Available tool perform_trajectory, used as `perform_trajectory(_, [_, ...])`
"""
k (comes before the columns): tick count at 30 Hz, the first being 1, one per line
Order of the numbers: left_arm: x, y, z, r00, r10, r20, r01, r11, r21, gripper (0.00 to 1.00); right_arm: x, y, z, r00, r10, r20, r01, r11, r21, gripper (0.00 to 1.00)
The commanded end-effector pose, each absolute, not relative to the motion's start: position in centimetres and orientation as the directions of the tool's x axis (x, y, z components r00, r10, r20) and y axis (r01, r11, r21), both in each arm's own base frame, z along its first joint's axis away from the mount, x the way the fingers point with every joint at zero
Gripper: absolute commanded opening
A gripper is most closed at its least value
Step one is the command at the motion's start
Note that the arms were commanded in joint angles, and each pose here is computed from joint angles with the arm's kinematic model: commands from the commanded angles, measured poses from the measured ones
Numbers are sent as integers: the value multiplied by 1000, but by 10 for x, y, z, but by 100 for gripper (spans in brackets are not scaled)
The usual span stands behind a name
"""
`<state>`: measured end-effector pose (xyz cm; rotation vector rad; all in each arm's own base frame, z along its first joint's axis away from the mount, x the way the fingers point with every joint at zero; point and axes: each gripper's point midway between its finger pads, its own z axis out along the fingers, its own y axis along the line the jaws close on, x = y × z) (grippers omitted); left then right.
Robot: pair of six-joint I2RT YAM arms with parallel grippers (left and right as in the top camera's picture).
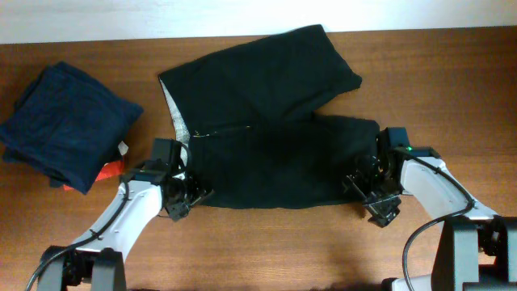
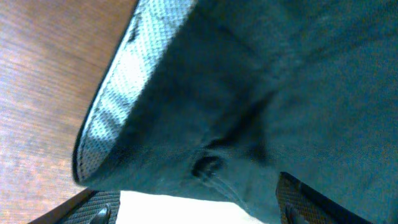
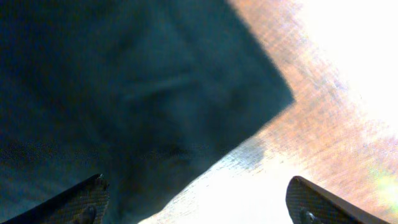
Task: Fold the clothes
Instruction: 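Grasp the near edges of the shorts with both grippers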
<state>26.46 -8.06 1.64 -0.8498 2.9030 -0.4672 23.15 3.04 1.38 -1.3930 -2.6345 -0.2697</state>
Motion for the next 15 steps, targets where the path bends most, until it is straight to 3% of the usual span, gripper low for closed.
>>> perform_trajectory(1, [258,-65,8,-690,-723,-38,-702,681,-208,80,223,29,6,-367,902,225,929,369,35,94])
perform_trajectory(6, [260,-57,7,-631,-771,-82,-752,634,-180,80,229,29,2,-333,918,215,943,328,58,93])
perform_trajectory(12, [271,-56,9,-605,-788,-115,-759,615,-214,79,252,7,-1,-331,941,73,941,323,102,90])
perform_trajectory(15, [276,-59,11,-605,-788,-114,-753,613,-237,79,254,-2,-1,-303,951,63,949,295,111,90])
